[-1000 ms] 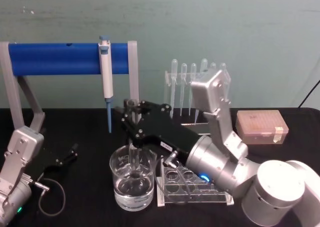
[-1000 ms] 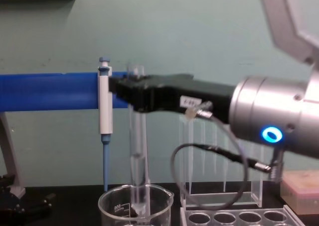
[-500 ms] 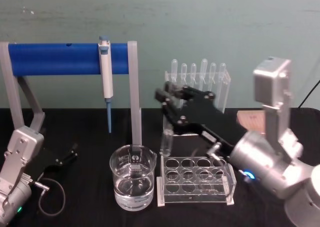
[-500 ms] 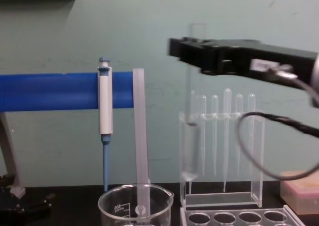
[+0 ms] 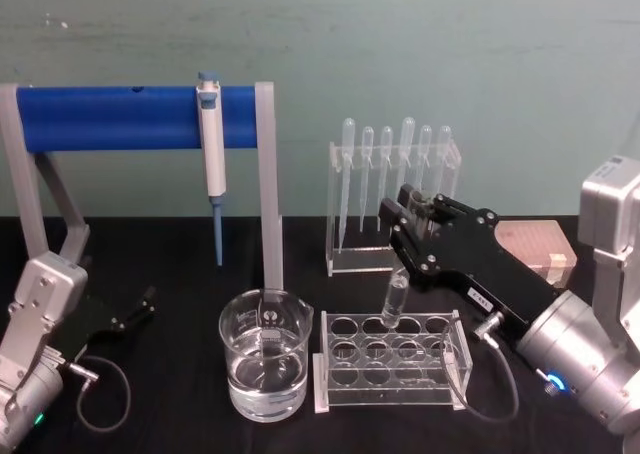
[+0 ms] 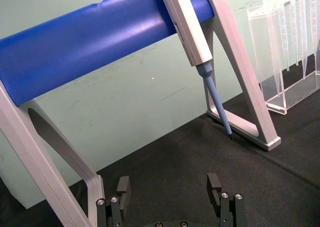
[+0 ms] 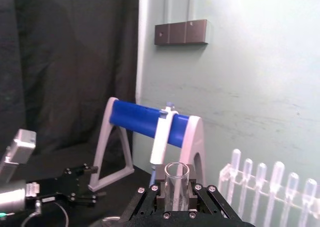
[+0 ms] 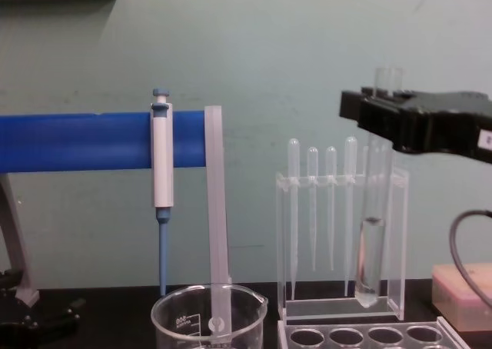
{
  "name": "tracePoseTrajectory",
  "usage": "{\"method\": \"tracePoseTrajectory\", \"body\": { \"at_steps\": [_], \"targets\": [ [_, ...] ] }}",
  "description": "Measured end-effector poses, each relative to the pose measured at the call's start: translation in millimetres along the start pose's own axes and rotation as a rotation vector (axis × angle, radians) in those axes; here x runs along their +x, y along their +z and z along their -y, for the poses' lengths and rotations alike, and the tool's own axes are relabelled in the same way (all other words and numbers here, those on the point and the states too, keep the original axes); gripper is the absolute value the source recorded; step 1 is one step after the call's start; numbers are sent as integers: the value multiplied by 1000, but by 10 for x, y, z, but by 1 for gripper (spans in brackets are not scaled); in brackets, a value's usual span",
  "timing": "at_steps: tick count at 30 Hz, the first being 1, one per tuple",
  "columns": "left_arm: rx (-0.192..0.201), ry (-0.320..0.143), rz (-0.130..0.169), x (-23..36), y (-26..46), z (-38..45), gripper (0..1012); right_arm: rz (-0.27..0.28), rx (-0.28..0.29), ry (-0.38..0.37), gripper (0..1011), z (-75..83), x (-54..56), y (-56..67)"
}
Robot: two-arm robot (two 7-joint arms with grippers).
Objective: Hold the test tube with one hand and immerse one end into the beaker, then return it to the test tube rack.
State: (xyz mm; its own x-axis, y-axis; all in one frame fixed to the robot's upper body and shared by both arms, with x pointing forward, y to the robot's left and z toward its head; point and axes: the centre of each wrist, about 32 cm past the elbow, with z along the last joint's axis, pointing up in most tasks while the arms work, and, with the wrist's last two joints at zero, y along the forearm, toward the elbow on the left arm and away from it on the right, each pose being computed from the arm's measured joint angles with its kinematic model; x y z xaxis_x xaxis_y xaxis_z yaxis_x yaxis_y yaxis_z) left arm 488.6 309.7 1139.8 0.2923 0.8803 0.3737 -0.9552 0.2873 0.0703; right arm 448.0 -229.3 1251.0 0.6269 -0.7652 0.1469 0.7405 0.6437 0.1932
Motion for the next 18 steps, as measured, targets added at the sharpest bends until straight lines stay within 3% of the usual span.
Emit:
{"method": "tracePoseTrajectory", "body": {
  "at_steps": [9, 18],
  "targets": [
    [0, 0, 0, 0, 0, 0, 1000, -11, -15, -15, 223, 16, -24, -184],
    [0, 0, 0, 0, 0, 0, 1000, -19, -28, -13, 223, -1, -71, -284]
  ]
}}
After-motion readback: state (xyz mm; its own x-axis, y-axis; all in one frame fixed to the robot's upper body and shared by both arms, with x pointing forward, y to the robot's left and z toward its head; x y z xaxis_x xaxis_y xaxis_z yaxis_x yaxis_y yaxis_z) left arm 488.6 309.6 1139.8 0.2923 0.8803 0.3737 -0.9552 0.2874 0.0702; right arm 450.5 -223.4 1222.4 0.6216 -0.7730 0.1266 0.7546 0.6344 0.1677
